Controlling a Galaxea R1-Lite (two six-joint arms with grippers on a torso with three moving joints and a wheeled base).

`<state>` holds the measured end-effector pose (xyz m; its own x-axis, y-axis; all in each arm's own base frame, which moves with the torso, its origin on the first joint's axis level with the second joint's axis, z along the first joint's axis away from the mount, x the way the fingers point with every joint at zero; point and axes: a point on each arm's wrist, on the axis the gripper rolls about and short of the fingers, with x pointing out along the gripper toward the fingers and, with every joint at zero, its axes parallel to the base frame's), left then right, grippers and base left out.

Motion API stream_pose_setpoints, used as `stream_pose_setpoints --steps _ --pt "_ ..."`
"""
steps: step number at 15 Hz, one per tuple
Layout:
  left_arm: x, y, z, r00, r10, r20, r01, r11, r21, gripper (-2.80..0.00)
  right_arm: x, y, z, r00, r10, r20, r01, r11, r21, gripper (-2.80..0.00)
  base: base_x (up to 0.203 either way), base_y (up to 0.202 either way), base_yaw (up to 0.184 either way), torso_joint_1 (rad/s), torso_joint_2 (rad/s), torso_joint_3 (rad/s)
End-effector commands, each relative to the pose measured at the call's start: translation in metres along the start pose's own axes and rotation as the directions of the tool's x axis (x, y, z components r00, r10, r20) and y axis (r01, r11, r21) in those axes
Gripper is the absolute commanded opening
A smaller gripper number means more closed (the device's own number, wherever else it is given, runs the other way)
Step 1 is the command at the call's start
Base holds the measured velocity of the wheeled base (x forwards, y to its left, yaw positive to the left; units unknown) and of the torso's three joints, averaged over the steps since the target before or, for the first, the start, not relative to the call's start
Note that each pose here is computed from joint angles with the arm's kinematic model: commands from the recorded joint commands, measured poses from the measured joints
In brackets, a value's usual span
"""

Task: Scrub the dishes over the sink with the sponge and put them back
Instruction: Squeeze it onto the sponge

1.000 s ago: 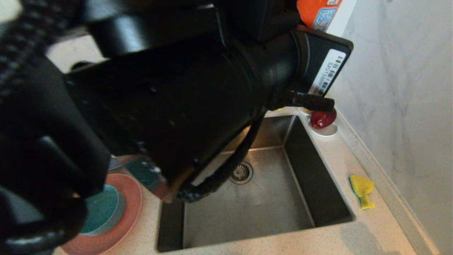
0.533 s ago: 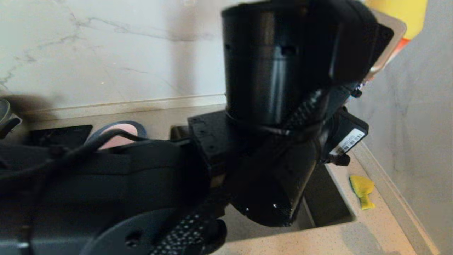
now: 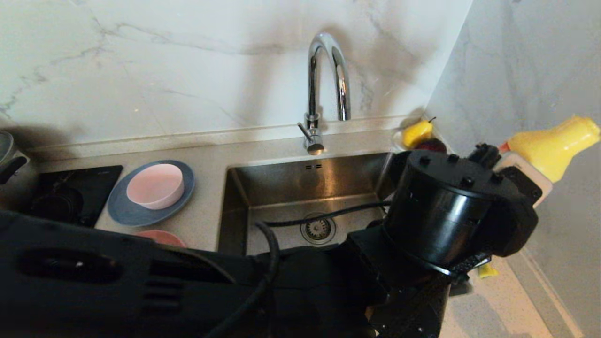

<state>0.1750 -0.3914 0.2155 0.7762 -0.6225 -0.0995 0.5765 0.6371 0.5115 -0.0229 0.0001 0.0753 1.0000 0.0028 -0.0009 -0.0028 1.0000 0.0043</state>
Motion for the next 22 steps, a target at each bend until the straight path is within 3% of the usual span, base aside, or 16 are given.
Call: stream_pose_setpoints --steps 1,7,9,13,17,22 --pt "0.013 -0.018 -0.018 0.999 -0.022 -0.047 0.024 0.999 0.049 -2.8 0.0 0.0 0.0 1.0 0.0 -0.001 0.0 1.0 0.0 -2.8 0.0 0.0 0.0 0.0 0.0 0.0" --pt "0.025 -0.032 -0.032 0.982 -0.072 -0.175 0.103 0.979 0.174 -2.8 0.0 0.0 0.0 1.0 0.0 0.0 0.0 1.0 0.0 -2.8 0.0 0.0 0.0 0.0 0.0 0.0" --pt "0.03 -0.036 -0.035 0.979 -0.077 -0.187 0.118 0.968 0.221 -2.8 0.0 0.0 0.0 1.0 0.0 0.0 0.0 1.0 0.0 -2.8 0.0 0.0 0.0 0.0 0.0 0.0" --pt "0.049 -0.043 -0.025 0.982 -0.068 -0.175 0.112 0.961 0.252 -2.8 0.0 0.0 0.0 1.0 0.0 -0.001 0.0 1.0 0.0 -2.8 0.0 0.0 0.0 0.0 0.0 0.0" --pt "0.056 -0.055 -0.04 0.959 -0.095 -0.267 0.188 0.918 0.35 -2.8 0.0 0.0 0.0 1.0 0.0 0.001 0.0 1.0 0.0 -2.8 0.0 0.0 0.0 0.0 0.0 0.0" --pt "0.061 -0.059 -0.053 0.946 -0.063 -0.317 0.204 0.878 0.432 -2.8 0.0 0.0 0.0 1.0 0.0 -0.001 0.0 1.0 0.0 -2.8 0.0 0.0 0.0 0.0 0.0 0.0"
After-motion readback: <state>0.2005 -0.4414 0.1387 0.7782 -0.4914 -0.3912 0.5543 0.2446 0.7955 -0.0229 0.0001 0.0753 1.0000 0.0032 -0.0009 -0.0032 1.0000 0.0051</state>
